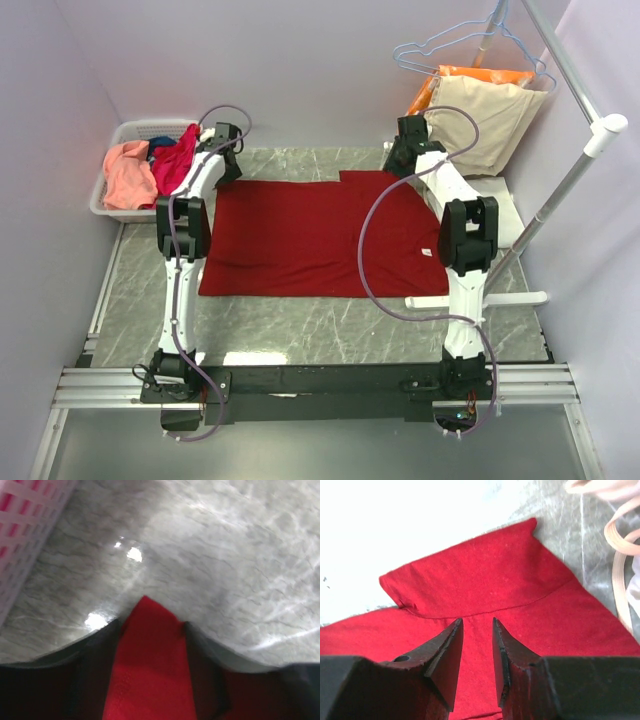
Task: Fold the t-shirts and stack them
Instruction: Fold the tshirt
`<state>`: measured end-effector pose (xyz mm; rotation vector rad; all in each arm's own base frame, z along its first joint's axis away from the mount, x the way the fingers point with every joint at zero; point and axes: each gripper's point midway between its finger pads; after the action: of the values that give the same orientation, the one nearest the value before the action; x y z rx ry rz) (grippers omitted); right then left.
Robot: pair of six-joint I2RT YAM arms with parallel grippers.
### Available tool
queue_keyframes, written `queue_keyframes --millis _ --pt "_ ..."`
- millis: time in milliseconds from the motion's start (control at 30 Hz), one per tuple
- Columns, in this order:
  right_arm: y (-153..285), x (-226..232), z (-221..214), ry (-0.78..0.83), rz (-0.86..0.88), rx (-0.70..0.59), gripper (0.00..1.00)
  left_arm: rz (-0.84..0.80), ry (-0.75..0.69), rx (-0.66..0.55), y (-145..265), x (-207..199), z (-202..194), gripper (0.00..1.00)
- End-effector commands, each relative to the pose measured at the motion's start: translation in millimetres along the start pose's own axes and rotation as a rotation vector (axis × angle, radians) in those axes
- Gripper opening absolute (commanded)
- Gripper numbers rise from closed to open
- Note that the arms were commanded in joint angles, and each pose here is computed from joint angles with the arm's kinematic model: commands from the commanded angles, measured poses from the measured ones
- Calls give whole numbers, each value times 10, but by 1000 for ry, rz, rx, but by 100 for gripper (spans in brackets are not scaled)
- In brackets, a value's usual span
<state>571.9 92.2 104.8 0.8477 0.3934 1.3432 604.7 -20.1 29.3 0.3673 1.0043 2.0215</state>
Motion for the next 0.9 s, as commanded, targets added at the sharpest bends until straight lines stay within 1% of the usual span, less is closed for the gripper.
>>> queue_keyframes --millis 0,33,67,100,267,300,333,400,433,500,600,700,767,833,867 --pt "-36 -65 192 1 -18 -22 37 31 -20 91 -119 124 -236 49" --pt "-28 -40 256 -3 -15 -33 37 26 -27 95 -121 118 -244 45" --pt "-46 -74 255 -7 -24 -27 37 25 -32 98 -129 118 -256 37" --pt "-89 -119 251 -10 -39 -25 37 16 -34 102 -130 102 -264 33" --pt "-185 -215 344 -47 -72 -43 39 4 -53 99 -144 85 -257 21" --pt "-255 -255 304 -48 -85 -31 39 4 -57 104 -154 89 -276 20" --pt "-254 -277 387 -58 -92 -49 39 6 -58 105 -154 93 -277 19" --pt "-344 -345 335 -57 -120 -31 40 7 -62 106 -152 99 -281 17" --pt "-333 -353 407 -64 -121 -46 40 8 -64 107 -148 103 -282 17" --pt "-380 -423 411 -80 -138 -45 41 5 -66 108 -139 102 -283 15" --pt "-434 -500 433 -98 -145 -52 42 -2 -65 115 -122 98 -295 15" --pt "-510 -523 447 -153 -115 -42 44 -11 -66 123 -103 74 -317 13" --pt "-530 -509 501 -179 -91 -45 48 -11 -71 131 -81 72 -338 12" --pt "-586 -437 495 -200 -39 -29 50 -9 -73 136 -61 79 -355 12" --pt "-628 -421 491 -208 -22 -28 55 -9 -76 137 -55 79 -365 12"
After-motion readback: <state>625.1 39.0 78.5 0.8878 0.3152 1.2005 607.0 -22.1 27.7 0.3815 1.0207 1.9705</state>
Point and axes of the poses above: each gripper's point midway between its finger pads, its own y axis back along the fingers, its own x axis along the line the jaws close on, z = x × y, and after that the axes turned 5 degrees about y, right-handed
